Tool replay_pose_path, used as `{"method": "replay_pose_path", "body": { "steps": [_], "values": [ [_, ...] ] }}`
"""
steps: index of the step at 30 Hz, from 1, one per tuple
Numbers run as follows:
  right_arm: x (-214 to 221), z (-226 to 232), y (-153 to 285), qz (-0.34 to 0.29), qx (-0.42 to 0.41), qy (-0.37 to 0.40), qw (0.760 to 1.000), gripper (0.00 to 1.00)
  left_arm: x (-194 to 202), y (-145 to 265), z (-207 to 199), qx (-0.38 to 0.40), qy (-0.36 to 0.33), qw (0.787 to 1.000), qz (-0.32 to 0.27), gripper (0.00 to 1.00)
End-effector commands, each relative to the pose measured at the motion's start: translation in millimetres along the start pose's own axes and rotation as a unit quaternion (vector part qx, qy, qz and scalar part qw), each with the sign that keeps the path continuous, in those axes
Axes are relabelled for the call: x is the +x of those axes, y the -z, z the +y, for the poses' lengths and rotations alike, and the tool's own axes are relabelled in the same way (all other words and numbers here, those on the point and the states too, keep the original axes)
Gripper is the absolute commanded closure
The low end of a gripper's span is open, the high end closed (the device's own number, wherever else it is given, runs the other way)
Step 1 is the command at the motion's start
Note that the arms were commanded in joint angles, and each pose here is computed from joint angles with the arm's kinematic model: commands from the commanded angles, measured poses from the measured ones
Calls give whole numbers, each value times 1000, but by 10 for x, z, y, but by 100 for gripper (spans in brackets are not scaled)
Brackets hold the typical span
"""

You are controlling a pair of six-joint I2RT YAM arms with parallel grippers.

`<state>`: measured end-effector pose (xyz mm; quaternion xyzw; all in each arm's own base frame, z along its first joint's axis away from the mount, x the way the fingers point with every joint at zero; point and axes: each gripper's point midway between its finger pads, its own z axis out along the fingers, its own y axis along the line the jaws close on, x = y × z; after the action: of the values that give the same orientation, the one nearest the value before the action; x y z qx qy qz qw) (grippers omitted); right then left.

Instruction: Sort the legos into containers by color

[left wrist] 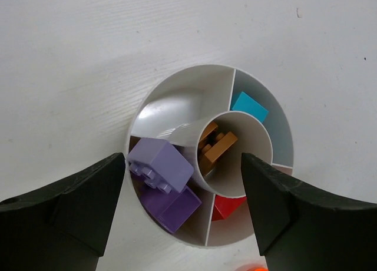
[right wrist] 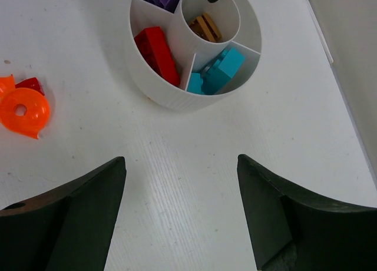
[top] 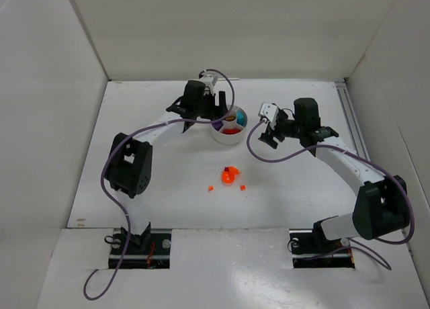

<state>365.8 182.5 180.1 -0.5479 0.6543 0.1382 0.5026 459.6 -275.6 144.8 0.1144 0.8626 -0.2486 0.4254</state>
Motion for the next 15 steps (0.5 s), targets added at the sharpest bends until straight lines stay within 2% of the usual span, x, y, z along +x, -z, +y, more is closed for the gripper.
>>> {"method": "replay_pose_path", "body": {
  "steps": [1, 12, 13, 15],
  "values": [
    [-124, -52, 17, -25, 1, 14, 1000, 19, -629, 384, -97, -11, -26, 996, -80, 23],
    [-124, -52, 17, -25, 1, 14, 1000, 19, -797, 559, -147, -24, -38, 994, -98, 22],
    [-111, -71, 20, -22, 5, 20, 1000, 19, -794, 605, -171, -19, -39, 994, -99, 19],
    [-171, 24, 14, -14, -1, 37, 999, 19, -714, 672, -164, -20, -31, 995, -95, 7]
  ]
}}
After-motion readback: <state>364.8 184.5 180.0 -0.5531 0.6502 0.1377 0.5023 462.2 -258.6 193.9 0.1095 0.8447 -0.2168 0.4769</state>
